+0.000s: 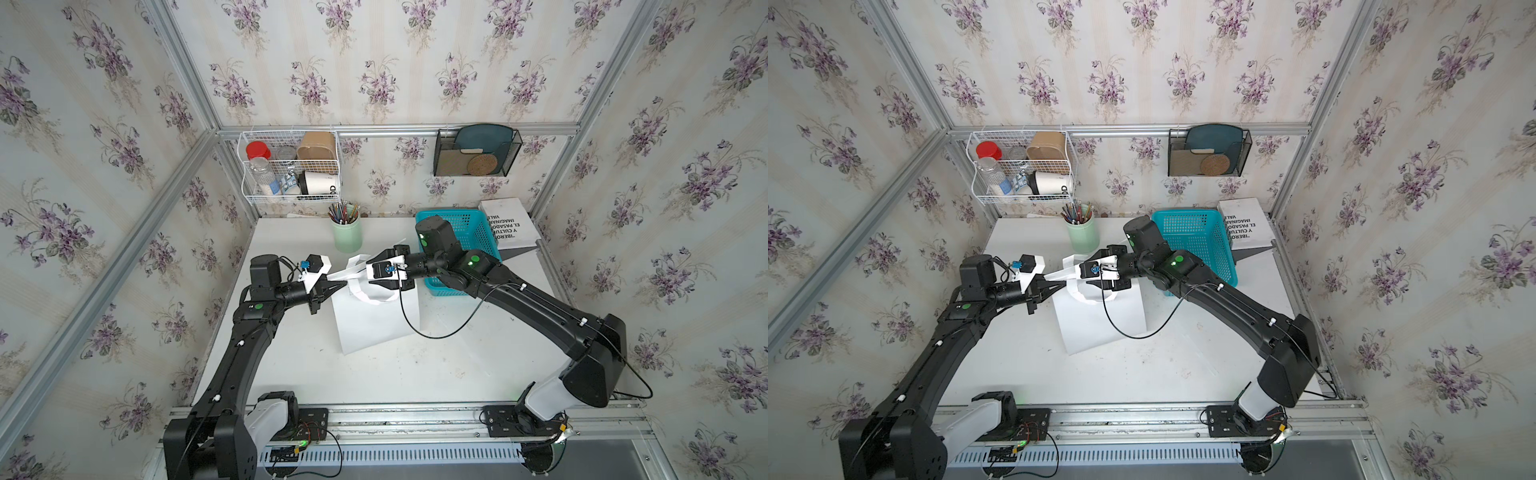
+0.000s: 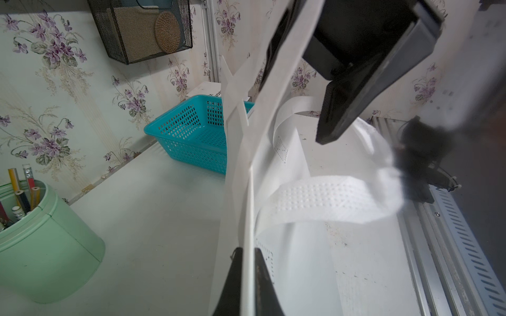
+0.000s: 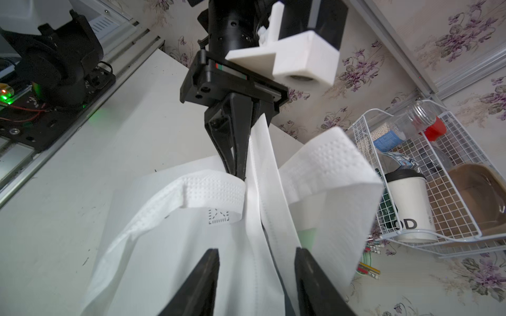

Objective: Place the ice pack in the delivery bag
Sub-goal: Adjust the delivery bag at the center of the board.

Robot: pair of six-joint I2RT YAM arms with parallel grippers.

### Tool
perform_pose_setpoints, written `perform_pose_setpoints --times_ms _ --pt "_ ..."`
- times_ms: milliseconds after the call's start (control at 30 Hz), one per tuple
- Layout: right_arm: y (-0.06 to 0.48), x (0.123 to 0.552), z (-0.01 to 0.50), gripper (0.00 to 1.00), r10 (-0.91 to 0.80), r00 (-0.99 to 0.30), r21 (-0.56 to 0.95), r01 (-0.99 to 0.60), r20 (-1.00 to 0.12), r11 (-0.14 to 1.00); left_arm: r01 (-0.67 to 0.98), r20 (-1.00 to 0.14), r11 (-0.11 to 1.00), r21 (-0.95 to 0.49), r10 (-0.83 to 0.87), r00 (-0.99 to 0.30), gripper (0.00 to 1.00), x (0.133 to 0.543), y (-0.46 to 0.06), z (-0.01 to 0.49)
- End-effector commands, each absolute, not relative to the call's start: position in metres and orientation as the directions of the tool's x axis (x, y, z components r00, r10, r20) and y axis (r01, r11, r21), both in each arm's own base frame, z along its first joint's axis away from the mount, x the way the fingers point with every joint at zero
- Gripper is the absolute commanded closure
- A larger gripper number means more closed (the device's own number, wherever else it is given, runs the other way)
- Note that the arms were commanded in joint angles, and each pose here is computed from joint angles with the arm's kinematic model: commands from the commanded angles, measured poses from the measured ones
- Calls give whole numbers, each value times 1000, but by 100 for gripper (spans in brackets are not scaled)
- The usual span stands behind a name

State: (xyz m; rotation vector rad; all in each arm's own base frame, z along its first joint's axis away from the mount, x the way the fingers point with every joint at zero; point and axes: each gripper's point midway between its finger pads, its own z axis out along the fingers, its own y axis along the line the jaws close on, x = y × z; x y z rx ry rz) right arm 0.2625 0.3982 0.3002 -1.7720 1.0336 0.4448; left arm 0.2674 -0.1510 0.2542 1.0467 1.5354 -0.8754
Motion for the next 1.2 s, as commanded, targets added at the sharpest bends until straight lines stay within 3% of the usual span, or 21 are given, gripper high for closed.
perform_pose_setpoints --times_ms 0,467,633,1000,1167 --pt "401 270 294 47 -483 606 -615 -772 -632 -164 939 -983 344 9 173 -54 100 267 -152 261" --pt "424 266 315 38 -437 675 -684 -711 -595 -167 942 -980 334 9 188 -58 100 264 -152 258" --pt "423 274 297 36 -489 659 -671 -718 -572 -183 943 -980 332 15 192 -51 100 263 -152 259" --pt "416 276 284 67 -540 620 -645 -744 -569 -175 937 -978 348 27 201 -47 100 265 -150 260" --pt "415 269 283 75 -535 617 -634 -752 -578 -183 929 -977 368 20 204 -60 100 268 -149 258"
